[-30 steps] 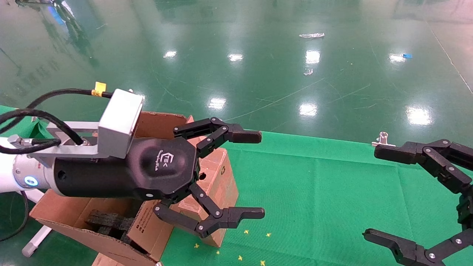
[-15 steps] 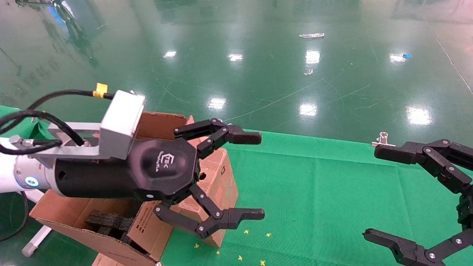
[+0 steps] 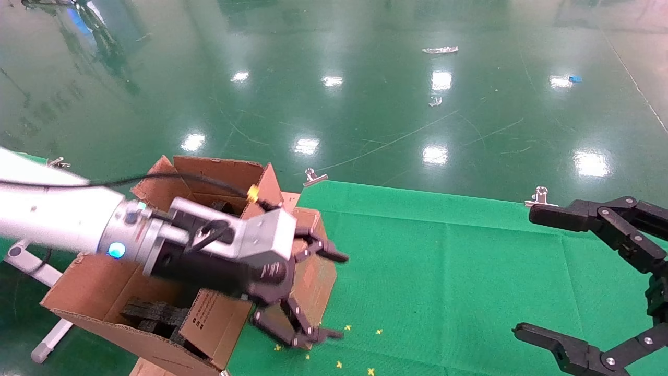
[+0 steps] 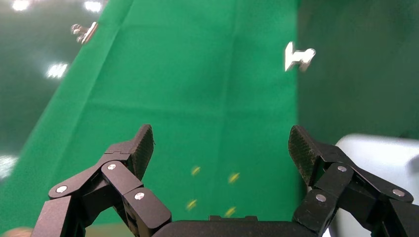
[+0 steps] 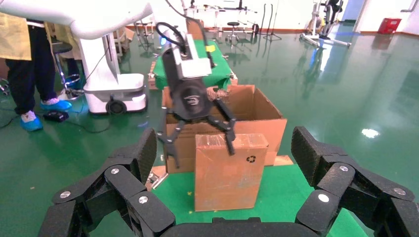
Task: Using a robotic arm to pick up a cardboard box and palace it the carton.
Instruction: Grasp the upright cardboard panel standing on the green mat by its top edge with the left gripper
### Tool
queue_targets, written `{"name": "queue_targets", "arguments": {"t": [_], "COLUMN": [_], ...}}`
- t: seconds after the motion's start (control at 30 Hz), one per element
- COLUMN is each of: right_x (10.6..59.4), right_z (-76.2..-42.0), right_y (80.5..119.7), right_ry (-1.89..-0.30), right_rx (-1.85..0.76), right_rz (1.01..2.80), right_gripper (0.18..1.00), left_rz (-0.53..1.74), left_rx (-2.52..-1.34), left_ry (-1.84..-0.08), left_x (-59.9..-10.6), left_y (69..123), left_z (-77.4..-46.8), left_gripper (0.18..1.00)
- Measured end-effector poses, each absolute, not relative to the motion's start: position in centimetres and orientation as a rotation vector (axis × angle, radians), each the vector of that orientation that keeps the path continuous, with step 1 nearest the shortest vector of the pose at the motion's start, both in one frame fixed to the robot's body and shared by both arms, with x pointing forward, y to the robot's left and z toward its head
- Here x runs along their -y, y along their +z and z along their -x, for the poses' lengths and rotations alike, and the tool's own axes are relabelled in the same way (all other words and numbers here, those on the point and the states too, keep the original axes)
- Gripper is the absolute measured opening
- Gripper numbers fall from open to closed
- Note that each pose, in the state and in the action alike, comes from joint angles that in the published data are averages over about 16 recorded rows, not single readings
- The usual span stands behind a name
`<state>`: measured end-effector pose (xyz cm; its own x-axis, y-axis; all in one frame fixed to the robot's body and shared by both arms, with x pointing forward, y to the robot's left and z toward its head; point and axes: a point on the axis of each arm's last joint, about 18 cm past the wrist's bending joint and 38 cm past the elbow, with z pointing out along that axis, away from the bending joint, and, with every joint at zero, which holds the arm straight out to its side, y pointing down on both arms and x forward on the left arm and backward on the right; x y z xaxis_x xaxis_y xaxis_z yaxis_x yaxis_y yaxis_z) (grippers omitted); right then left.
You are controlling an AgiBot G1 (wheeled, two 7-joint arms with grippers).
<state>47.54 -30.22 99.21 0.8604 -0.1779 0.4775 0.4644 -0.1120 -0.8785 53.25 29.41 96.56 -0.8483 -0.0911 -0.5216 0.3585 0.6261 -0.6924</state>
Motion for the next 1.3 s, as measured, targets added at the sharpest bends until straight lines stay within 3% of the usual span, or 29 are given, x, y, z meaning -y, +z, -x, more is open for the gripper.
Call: {"name": "queue_targets", "arguments": {"t": [0.4,0.7,1.03,1.3], "right_x": [30.2,30.2,30.2,30.2], "right_z": [-47.5,-47.5,-47.5,-47.5], "right_y": [99.2,99.2,99.2,99.2], "right_ry": [-0.552,-0.552,-0.552,-0.552], "right_rx": [0.230,0.230,0.230,0.230], "right_rz": [1.595,1.595,1.595,1.595], "right_gripper": [1.000,1.000,1.000,1.000], "left_rz": [-0.181,-0.134,-0.162,0.097], "left_rx": [-2.405,-2.503,-2.594,-2.618], "left_ry": [-0.604,-0.398,-0.360,-0.592], "left_x": [-31.0,-31.7,-31.0,-31.4], "left_y": [101.2,101.9,102.1,102.9], "left_z": [-56.6,-58.3,-58.5,-58.6], "left_gripper": [1.001,1.001,1.001,1.001]}}
